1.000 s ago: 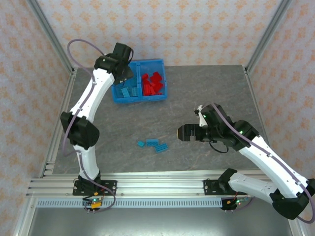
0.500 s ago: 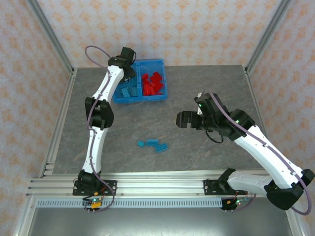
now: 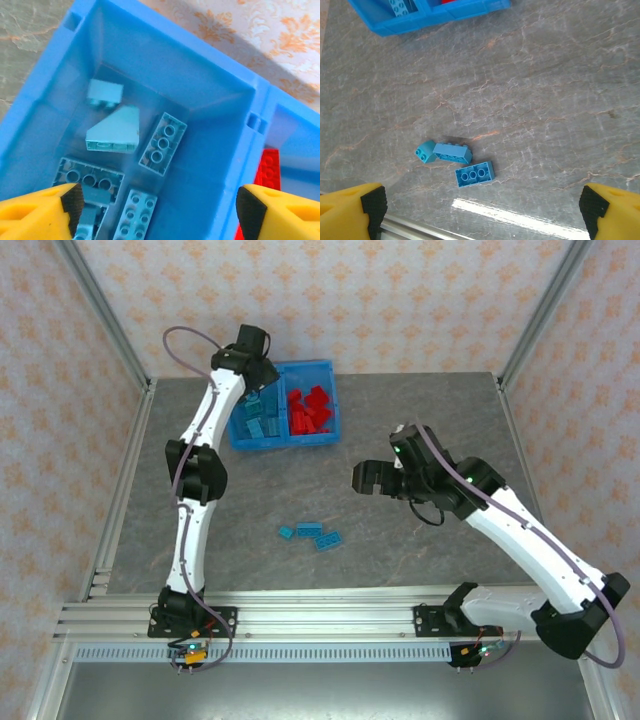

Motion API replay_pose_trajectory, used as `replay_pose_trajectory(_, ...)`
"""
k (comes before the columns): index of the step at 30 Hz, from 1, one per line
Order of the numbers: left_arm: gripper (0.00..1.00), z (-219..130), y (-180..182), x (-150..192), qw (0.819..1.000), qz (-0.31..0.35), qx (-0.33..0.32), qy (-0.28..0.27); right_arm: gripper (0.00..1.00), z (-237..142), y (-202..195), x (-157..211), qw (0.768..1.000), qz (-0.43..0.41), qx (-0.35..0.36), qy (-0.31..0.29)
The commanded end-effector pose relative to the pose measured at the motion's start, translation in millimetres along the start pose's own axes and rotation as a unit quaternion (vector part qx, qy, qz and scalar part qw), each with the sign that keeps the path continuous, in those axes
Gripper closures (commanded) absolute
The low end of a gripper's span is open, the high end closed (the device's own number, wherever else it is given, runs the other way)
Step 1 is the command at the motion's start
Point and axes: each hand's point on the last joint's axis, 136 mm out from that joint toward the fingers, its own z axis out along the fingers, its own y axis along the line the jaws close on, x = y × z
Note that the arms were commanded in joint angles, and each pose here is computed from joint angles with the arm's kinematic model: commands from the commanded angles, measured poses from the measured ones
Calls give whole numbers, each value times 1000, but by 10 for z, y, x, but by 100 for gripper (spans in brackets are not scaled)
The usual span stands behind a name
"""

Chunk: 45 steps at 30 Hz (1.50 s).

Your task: Sort the legos into containers by color

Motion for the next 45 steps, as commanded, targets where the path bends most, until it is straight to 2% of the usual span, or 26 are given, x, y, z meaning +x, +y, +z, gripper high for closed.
replay_pose_trajectory(1,16,-899,-85,-178,998,27,44,-22,0,88,179,-62,999,-3,-29,14)
replay_pose_trajectory(3,16,-1142,-86,-91,997,49,59,-16,0,161,202,-41,999,-3,-32,24)
replay_pose_trajectory(6,15,-1464,-85,224,992,101,81,3,0,250,225,-6,999,4,-42,31)
replay_pose_trajectory(8,13,-1733,-53,529,983,152,97,16,0,285,233,24,998,13,-48,35)
replay_pose_trajectory(11,11,-1947,61,1124,969,215,108,61,0,299,224,71,998,16,-52,40)
replay_pose_trajectory(15,11,-2134,299,1861,956,239,133,110,0,215,172,100,998,-1,-40,43)
replay_pose_trajectory(18,12,-2182,576,2363,958,206,138,141,0,176,119,154,998,-9,-38,45)
replay_pose_trajectory(21,12,-2179,959,2759,969,166,104,152,0,95,68,229,998,-13,-43,43)
replay_pose_trajectory(23,11,-2102,1303,2959,981,98,60,158,0,60,17,291,998,-10,-44,41)
replay_pose_trajectory(25,11,-2021,1533,3132,985,19,43,167,0,30,-23,346,998,-5,-50,36)
replay_pose_trajectory(28,10,-1934,1682,3265,981,-84,52,166,0,-26,-86,432,998,5,-60,25)
replay_pose_trajectory(30,8,-1903,1757,3272,979,-119,49,159,0,-48,-131,496,998,8,-65,22)
replay_pose_trajectory(35,8,-1895,1697,3297,976,-127,44,169,0,-139,-225,602,998,7,-67,16)
replay_pose_trajectory(38,6,-1850,1501,3403,976,-60,61,199,0,-175,-256,638,998,-1,-67,14)
replay_pose_trajectory(41,11,-1779,1547,3403,972,114,15,204,0,-210,-303,653,998,-5,-60,10)
replay_pose_trajectory(43,21,-1724,1655,3287,955,232,-40,183,0,-252,-318,654,998,-6,-61,4)
replay_pose_trajectory(45,21,-1643,1656,3249,938,296,-51,173,0,-293,-315,647,998,-7,-65,-2)
